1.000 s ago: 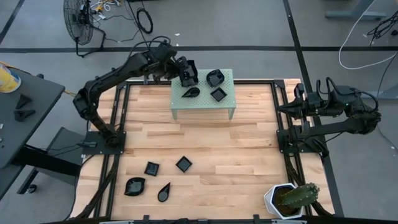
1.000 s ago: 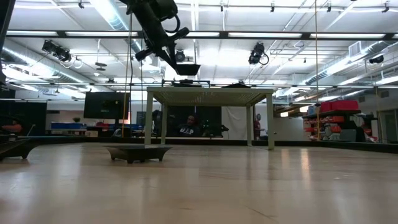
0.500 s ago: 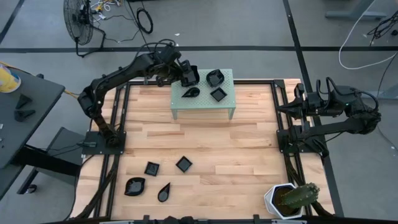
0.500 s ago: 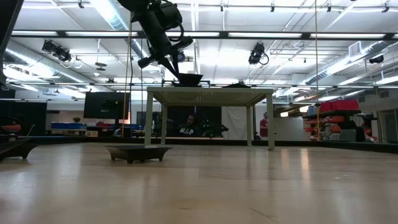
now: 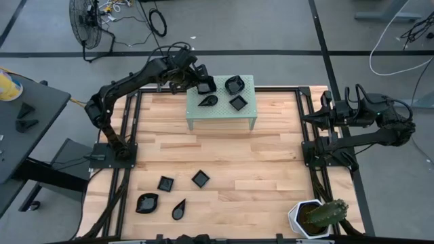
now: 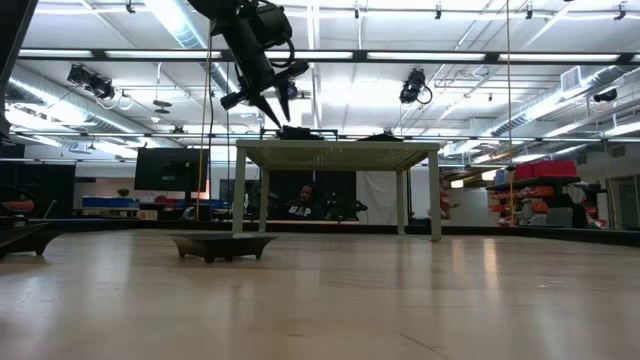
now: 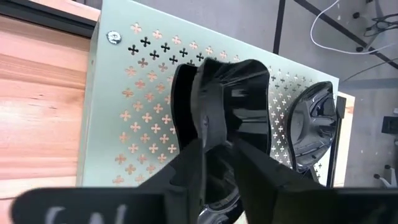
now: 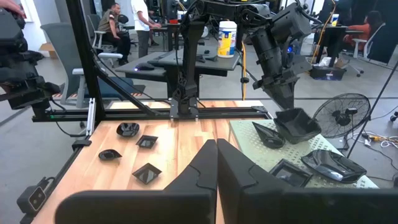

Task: Pick & Place Mini shaped plates
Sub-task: Stack the distorted square plate on top of the distorted square plate on the shelf, then stack the drop shaped plate on top of the drop shaped plate on the shelf

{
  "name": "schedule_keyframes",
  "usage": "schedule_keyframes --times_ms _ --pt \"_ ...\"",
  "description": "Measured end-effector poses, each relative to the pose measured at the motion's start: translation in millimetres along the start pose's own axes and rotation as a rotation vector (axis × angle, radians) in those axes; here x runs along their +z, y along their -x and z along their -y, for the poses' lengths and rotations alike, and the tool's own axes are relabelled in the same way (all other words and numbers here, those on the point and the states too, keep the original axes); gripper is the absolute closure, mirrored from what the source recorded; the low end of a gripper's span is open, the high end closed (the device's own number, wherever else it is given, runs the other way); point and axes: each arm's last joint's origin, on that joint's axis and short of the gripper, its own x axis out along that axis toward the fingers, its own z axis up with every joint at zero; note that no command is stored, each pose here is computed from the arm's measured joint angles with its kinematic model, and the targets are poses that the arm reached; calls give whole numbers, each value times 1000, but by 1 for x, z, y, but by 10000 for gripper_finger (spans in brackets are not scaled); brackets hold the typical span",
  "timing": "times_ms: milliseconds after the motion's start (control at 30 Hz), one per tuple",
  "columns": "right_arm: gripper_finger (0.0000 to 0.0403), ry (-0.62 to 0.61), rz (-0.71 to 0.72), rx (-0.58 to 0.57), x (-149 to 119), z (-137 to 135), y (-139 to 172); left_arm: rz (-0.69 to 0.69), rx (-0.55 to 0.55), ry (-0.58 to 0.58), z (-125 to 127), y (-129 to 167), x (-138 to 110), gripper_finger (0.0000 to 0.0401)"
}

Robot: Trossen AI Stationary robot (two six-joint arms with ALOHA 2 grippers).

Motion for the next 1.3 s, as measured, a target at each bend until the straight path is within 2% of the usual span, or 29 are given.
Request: schedule_keyframes --times_ms 300,467,633,767,900,1100,1200,1300 --pt "399 0 0 1 0 0 0 -9 -18 -29 2 4 1 240" --pt "399 0 0 0 0 0 0 5 -78 -230 13 22 -5 225" --pt "399 0 0 0 0 0 0 8 -167 -433 25 51 -21 223" --pt "399 0 0 0 0 0 0 0 -196 -572 27 68 -39 222" --pt "399 0 0 0 0 0 0 -114 -156 -785 19 80 -62 222" --pt "399 0 0 0 0 0 0 -278 37 -1002 0 87 -95 222" --pt "399 0 1 0 0 0 0 -295 53 -1056 -1 90 -106 222" --pt "399 0 0 0 0 0 0 -330 24 -1081 1 93 -117 222"
